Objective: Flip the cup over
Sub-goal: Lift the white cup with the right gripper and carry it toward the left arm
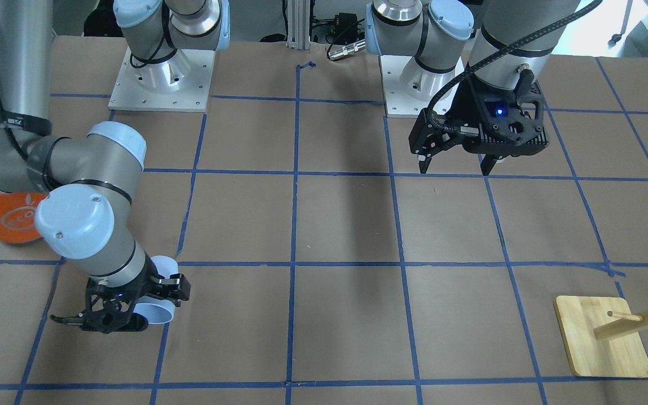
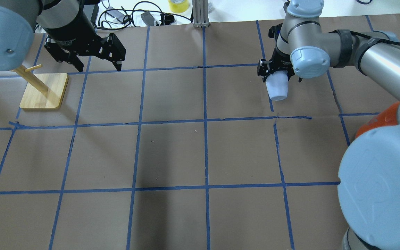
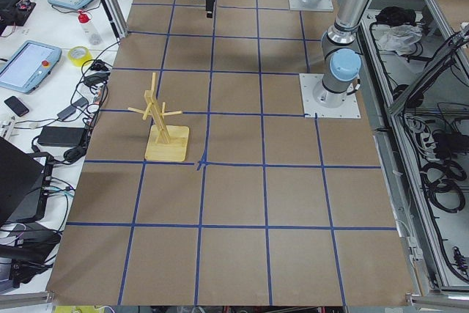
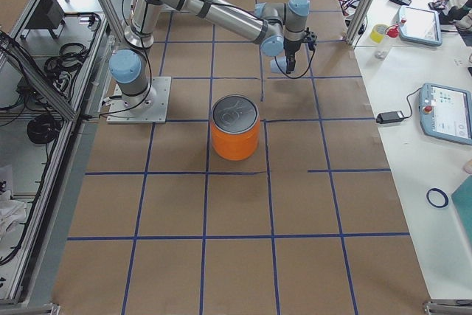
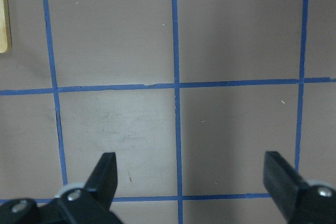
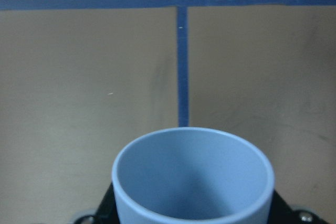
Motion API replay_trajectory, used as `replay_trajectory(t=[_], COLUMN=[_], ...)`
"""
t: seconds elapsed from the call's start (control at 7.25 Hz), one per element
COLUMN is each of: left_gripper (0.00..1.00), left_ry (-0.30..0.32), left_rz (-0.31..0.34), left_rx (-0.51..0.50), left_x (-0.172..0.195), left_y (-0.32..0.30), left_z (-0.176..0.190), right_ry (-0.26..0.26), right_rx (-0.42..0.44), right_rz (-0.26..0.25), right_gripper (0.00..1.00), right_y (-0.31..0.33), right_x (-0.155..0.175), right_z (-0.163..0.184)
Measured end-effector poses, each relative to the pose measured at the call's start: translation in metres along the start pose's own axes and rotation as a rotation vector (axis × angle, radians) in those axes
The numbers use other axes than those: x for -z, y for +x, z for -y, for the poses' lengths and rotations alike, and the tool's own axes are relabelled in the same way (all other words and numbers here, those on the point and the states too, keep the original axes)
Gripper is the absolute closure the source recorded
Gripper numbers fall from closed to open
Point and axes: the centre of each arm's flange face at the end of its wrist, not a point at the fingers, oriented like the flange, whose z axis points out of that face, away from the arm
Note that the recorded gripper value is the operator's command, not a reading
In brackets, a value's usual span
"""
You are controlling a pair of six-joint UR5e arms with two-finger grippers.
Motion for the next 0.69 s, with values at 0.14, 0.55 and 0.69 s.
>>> replay_trajectory(t=[0.14, 0.55, 0.69], left_gripper=[0.0, 0.0, 0.0], left_ry=[0.0, 0.0, 0.0], left_rz=[0.0, 0.0, 0.0], left_rx=[0.0, 0.0, 0.0], left_x=[0.0, 0.0, 0.0], left_y=[0.0, 0.0, 0.0], left_z=[0.0, 0.0, 0.0], right_ry=[0.008, 0.028, 0.047], right_rx=[0.058, 0.403, 0.557], right_rz=[0.009, 0.037, 0.054], right_gripper=[1.0, 1.0, 1.0], right_y=[-0.037, -0.128, -0.153], right_x=[0.007, 0.013, 0.013], right_z=[-0.009, -0.038, -0.046])
